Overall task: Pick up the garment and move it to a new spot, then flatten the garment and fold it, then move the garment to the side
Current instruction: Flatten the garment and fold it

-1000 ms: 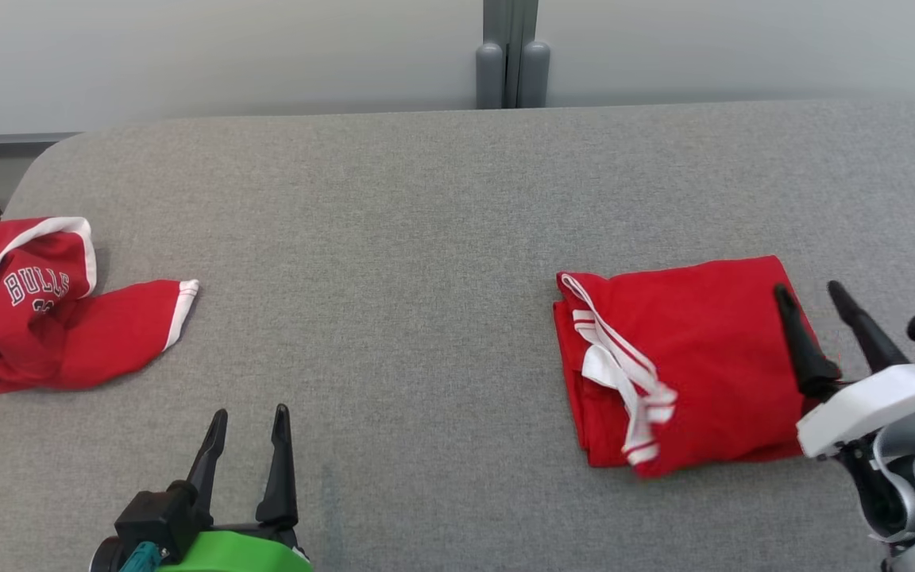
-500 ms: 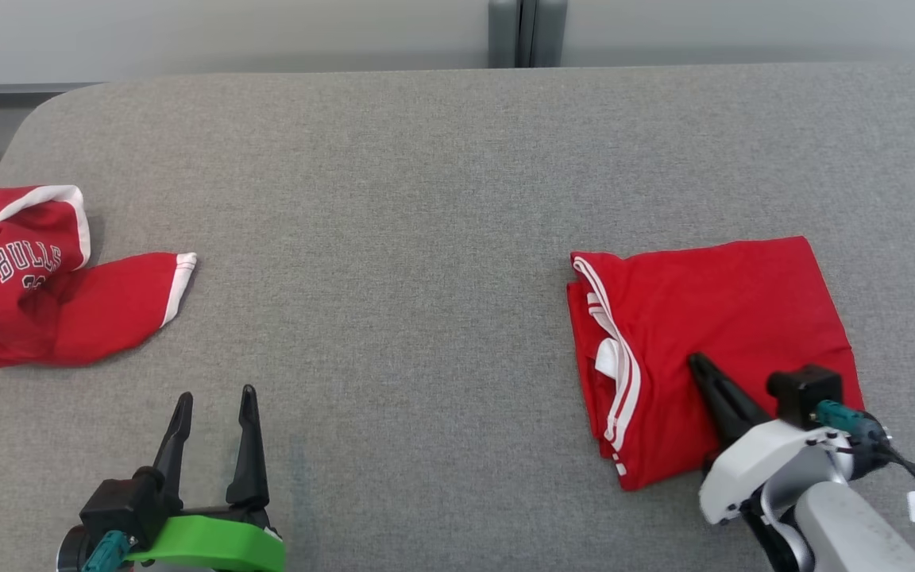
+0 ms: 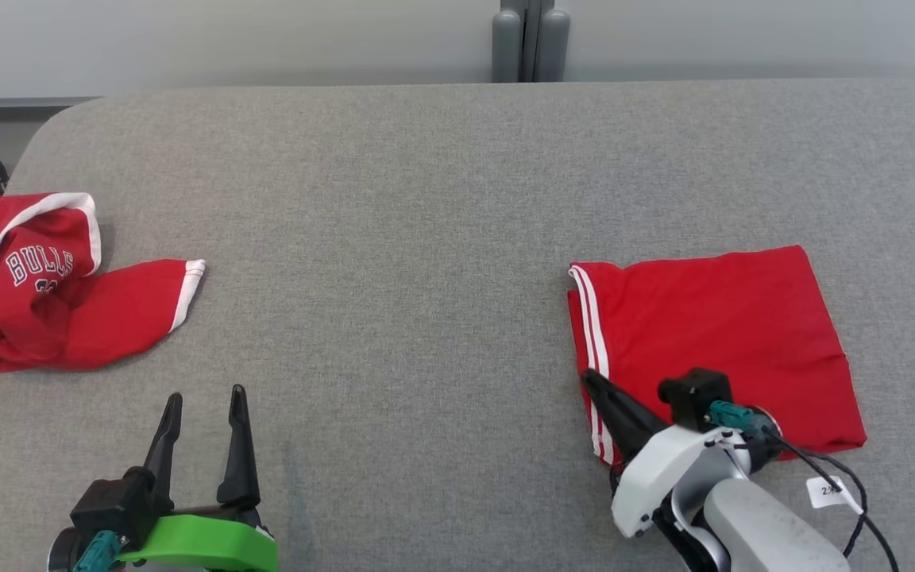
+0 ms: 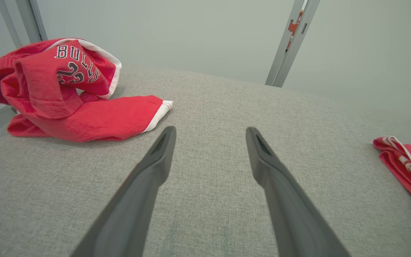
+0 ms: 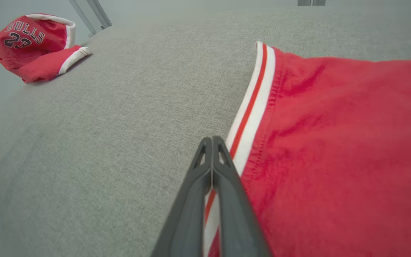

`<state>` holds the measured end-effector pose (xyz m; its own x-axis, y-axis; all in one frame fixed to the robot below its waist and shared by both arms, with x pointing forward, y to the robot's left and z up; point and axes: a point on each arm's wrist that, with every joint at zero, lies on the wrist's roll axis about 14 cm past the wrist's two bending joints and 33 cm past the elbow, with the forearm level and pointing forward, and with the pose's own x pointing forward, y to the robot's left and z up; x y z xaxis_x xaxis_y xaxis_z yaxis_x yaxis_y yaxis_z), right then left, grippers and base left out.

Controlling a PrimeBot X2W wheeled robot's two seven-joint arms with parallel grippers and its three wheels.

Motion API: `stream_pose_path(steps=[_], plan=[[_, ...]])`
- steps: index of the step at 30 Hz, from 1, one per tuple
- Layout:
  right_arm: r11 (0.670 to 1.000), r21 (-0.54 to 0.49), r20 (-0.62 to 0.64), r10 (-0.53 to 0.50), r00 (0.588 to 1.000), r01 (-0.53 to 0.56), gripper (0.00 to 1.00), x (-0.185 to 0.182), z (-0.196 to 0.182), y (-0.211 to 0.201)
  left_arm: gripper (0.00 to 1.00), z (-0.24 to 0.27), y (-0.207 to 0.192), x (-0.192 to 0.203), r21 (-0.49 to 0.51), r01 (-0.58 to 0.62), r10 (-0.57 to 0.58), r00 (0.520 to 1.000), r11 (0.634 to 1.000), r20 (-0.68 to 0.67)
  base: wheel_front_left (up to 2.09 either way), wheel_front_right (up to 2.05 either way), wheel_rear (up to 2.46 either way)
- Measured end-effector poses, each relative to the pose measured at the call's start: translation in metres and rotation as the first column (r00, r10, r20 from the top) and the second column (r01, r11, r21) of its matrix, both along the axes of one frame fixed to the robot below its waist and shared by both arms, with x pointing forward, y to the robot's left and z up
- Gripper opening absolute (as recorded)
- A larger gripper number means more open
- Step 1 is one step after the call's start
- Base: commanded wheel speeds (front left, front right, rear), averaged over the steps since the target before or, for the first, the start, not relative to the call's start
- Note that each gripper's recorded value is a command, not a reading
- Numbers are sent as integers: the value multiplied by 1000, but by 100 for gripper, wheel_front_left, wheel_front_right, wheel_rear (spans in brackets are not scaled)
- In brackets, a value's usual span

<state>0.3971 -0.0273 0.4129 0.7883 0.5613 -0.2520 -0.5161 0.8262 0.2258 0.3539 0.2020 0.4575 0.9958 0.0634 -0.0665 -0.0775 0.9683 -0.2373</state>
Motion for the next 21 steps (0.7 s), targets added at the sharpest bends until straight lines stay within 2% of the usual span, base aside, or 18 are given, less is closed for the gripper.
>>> stream_pose_path(steps=[3,4,5,6,7,10,13,21], plan=[[998,27,71,-50,996,48,0,12,20,-16,100,2,2,-2,6,-4,4,1000,1000,7,0,0,0],[996,37,105,-80,991,77,16,18,29,-26,100,3,2,-4,6,-6,6,1000,1000,8,0,0,0],[993,43,135,-110,985,106,45,23,38,-37,100,2,2,-6,6,-6,6,1000,1000,7,0,0,0],[990,42,157,-139,978,134,65,25,43,-49,100,2,2,-9,6,-6,6,1000,1000,4,0,0,0],[985,36,185,-172,968,168,100,26,49,-64,100,0,1,-12,6,-1,1,1000,1000,-2,0,0,0],[961,37,246,-275,930,274,100,24,66,-105,100,-6,-3,-20,4,17,-16,1000,1000,-19,0,0,0],[938,11,310,-334,890,348,100,12,79,-139,100,-13,-10,-29,5,44,-43,998,999,-41,0,0,0],[864,-49,283,-470,836,502,100,-36,62,-203,100,-5,-12,-37,5,58,-58,998,998,-11,0,0,0]])
